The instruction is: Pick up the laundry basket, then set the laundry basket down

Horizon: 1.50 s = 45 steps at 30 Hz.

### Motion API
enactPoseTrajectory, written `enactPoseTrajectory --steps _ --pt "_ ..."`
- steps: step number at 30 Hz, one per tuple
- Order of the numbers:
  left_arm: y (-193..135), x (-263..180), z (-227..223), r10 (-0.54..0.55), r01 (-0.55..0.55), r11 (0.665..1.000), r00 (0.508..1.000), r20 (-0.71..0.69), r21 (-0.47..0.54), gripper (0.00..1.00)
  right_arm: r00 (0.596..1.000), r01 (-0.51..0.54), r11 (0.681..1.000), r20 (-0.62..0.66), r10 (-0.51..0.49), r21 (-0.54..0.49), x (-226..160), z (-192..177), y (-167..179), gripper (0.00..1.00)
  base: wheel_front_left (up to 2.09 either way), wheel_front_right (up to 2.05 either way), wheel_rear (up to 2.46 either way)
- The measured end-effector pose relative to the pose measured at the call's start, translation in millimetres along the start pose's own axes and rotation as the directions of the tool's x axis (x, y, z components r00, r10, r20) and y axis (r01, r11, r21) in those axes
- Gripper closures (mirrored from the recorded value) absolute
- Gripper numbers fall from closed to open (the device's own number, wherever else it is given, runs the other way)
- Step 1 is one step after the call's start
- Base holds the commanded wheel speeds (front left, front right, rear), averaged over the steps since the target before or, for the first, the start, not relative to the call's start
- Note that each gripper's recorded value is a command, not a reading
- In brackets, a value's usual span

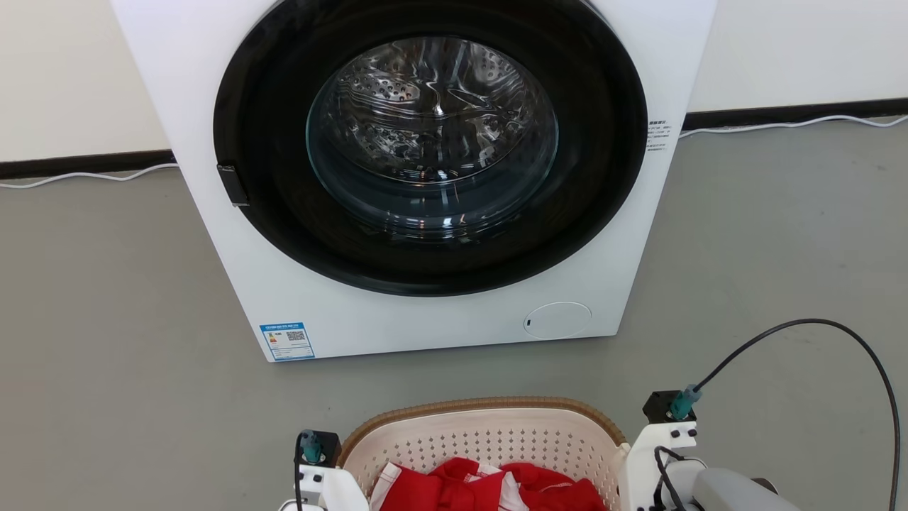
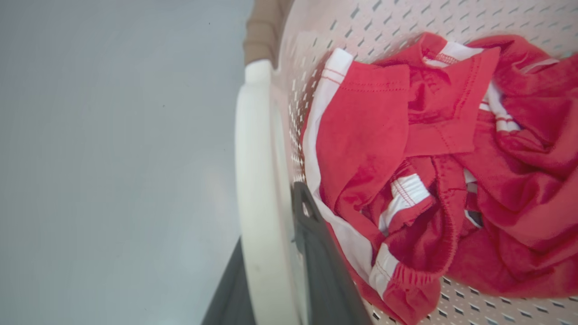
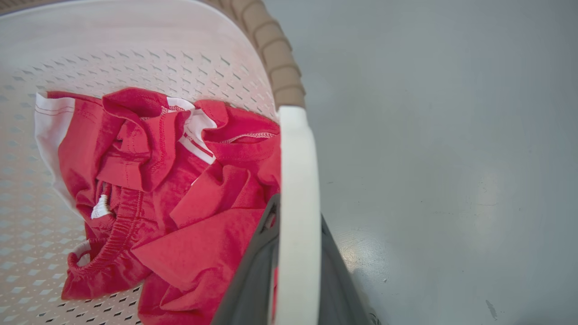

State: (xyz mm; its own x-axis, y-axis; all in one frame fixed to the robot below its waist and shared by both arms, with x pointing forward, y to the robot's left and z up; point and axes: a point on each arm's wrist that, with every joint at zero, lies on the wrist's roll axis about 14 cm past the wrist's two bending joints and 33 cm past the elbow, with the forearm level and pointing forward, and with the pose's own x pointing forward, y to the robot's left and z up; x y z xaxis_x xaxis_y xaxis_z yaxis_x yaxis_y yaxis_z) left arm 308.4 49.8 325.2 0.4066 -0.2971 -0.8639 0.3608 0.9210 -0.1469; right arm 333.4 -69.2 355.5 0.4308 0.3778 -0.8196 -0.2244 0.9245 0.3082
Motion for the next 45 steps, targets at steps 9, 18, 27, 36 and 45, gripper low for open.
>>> enactPoseTrajectory --steps 9,18,27,36,45 --pt "1.8 -2.4 6.5 0.006 -0.006 1.000 1.000 -0.002 0.014 1.00 1.000 -0.006 1.000 0.007 0.006 0.012 -1.3 2.8 1.2 1.00 0.00 0.00 0.00" --pt "3.1 -2.3 4.8 0.006 -0.005 1.000 1.000 -0.017 0.010 1.00 1.000 -0.011 1.000 0.001 0.011 0.021 0.0 1.2 2.6 1.00 0.00 0.00 0.00" --pt "4.0 3.1 1.0 -0.001 0.001 1.000 0.999 -0.034 -0.001 1.00 1.000 -0.014 0.999 -0.022 0.014 0.031 6.1 -2.3 1.1 1.00 0.00 0.00 0.00" --pt "8.8 19.4 2.4 -0.013 0.012 1.000 0.999 -0.050 -0.016 1.00 0.999 -0.015 0.999 -0.040 0.017 0.047 22.9 3.3 -5.1 1.00 0.00 0.00 0.00" --pt "19.5 45.2 9.1 -0.020 0.019 1.000 0.998 -0.056 -0.025 1.00 0.998 -0.018 0.998 -0.051 0.021 0.059 51.6 14.1 -14.8 1.00 0.00 0.00 0.00"
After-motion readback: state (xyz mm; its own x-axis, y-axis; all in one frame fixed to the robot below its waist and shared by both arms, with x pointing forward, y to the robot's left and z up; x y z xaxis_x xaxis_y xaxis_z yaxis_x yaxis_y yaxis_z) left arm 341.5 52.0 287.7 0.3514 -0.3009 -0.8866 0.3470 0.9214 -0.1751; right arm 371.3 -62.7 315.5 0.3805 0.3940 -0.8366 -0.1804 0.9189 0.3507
